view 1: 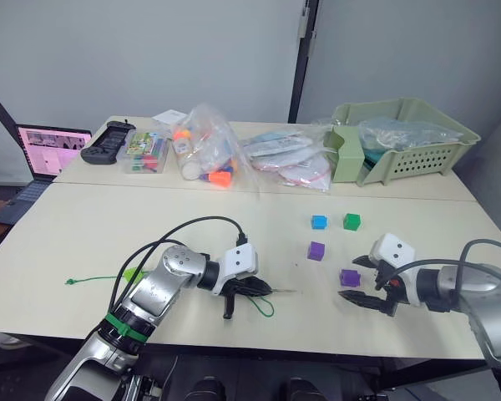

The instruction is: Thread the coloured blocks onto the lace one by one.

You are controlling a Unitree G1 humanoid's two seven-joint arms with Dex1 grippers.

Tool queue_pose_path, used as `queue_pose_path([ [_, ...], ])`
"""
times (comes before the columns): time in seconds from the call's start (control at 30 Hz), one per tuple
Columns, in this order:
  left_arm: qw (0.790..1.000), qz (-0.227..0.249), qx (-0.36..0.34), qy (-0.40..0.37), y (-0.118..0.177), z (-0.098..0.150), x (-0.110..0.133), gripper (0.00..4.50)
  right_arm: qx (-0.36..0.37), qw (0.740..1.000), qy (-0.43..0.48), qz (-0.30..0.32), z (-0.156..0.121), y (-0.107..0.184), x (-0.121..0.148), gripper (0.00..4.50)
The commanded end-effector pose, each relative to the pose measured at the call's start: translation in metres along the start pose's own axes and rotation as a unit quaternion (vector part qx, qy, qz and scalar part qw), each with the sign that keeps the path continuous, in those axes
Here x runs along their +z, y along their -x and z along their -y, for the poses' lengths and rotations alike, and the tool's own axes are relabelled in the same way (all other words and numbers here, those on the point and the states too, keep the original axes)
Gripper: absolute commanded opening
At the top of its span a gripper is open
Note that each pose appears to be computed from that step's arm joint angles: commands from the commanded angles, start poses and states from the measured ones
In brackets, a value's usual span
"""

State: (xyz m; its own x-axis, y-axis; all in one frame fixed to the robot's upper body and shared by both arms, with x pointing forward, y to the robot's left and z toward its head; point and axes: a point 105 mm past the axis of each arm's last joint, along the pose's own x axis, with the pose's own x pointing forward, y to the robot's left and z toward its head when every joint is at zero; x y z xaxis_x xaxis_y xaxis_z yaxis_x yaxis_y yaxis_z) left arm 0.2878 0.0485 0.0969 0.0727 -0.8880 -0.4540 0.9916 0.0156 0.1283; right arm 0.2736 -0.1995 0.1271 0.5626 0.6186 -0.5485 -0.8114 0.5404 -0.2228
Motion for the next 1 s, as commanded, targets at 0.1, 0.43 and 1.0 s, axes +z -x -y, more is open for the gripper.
queue_pose_path([
  [0.1, 1.0, 0.012, -0.005, -0.021, 0.002, 0.001, 0.013, 0.0, 0.011, 0.999, 0.04, 0.016, 0.01, -0.004, 0.005, 4.46],
  [0.43, 1.0, 0.007, 0.006, -0.016, 0.008, 0.003, 0.009, 0.0, 0.055, 0.997, 0.059, 0.002, 0.024, -0.014, -0.016, 3.91],
  [1.0, 1.0, 0.0, 0.023, -0.019, 0.006, -0.001, 0.025, 0.0, 0.109, 0.99, 0.075, 0.048, -0.035, -0.032, 0.036, 1.34],
])
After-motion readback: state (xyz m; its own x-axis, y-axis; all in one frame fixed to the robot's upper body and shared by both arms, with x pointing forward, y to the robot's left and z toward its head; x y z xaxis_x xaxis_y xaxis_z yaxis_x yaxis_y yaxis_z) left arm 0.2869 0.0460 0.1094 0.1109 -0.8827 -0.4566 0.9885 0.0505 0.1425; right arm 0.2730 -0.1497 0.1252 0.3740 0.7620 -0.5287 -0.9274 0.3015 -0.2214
